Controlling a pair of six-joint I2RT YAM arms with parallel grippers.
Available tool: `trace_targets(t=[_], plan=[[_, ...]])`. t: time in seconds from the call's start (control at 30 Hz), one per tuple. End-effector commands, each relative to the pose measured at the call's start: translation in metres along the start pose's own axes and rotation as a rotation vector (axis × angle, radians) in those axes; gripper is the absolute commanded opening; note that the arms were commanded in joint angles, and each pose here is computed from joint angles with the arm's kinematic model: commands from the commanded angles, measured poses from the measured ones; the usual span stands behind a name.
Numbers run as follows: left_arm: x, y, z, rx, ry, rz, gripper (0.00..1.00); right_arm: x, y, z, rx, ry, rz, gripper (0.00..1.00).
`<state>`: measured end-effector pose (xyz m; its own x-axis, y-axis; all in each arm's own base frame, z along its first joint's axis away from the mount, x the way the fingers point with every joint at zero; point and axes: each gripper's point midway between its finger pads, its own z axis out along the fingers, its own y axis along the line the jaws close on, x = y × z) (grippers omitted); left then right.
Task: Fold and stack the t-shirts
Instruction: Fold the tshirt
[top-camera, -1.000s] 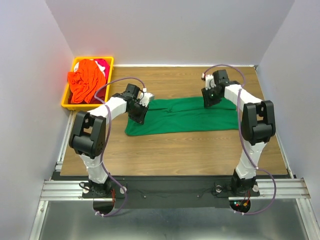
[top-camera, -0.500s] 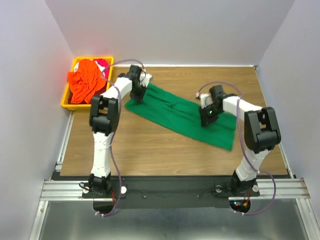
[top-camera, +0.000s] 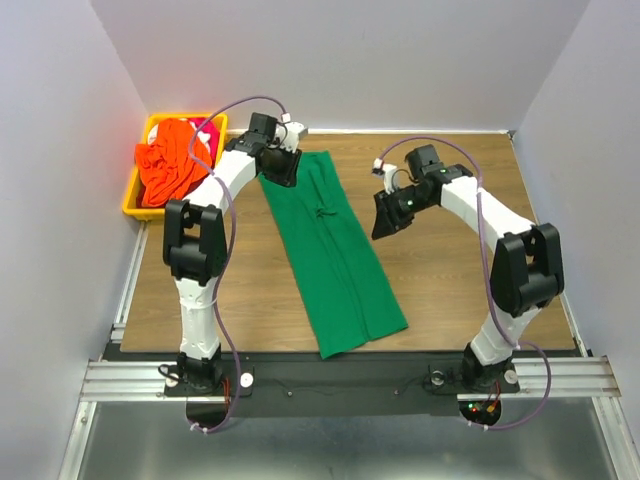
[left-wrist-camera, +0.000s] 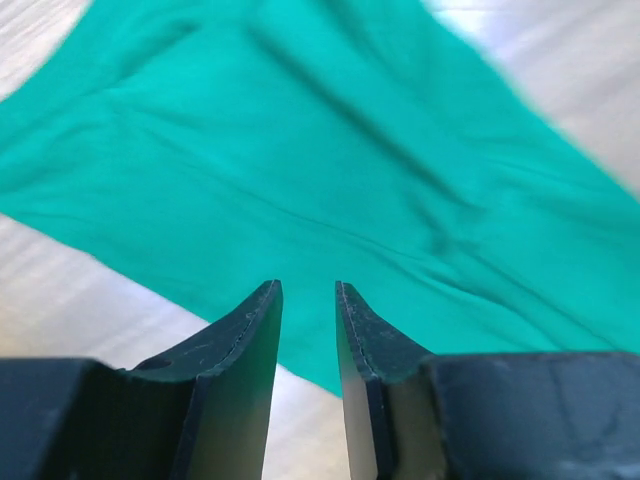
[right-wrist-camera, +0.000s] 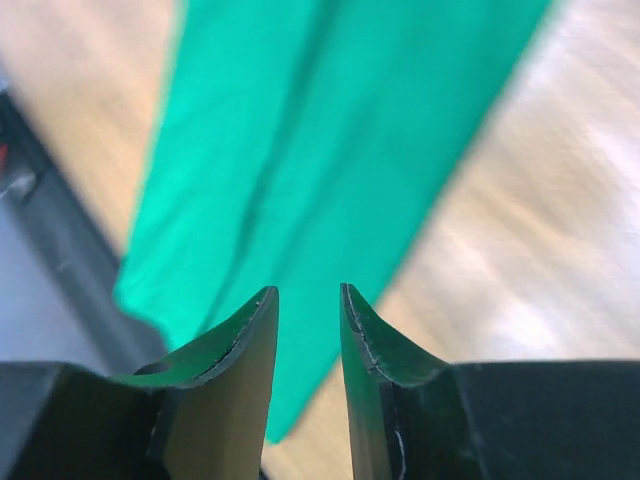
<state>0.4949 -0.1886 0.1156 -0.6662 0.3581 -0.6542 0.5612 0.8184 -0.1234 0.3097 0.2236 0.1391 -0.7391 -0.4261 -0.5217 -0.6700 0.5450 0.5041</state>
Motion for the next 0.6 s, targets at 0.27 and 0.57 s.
trace_targets(t=[0.27,0.57], plan=[[0.054,-0.034,0.025,0.11,0.081,-0.079,0.37,-0.005,-0.063,0.059,0.082,-0.03,0.122,0.31],[0.064,-0.051,0.072,0.135,0.174,-0.001,0.36,0.083,-0.034,0.087,-0.004,0.091,0.266,0.27]])
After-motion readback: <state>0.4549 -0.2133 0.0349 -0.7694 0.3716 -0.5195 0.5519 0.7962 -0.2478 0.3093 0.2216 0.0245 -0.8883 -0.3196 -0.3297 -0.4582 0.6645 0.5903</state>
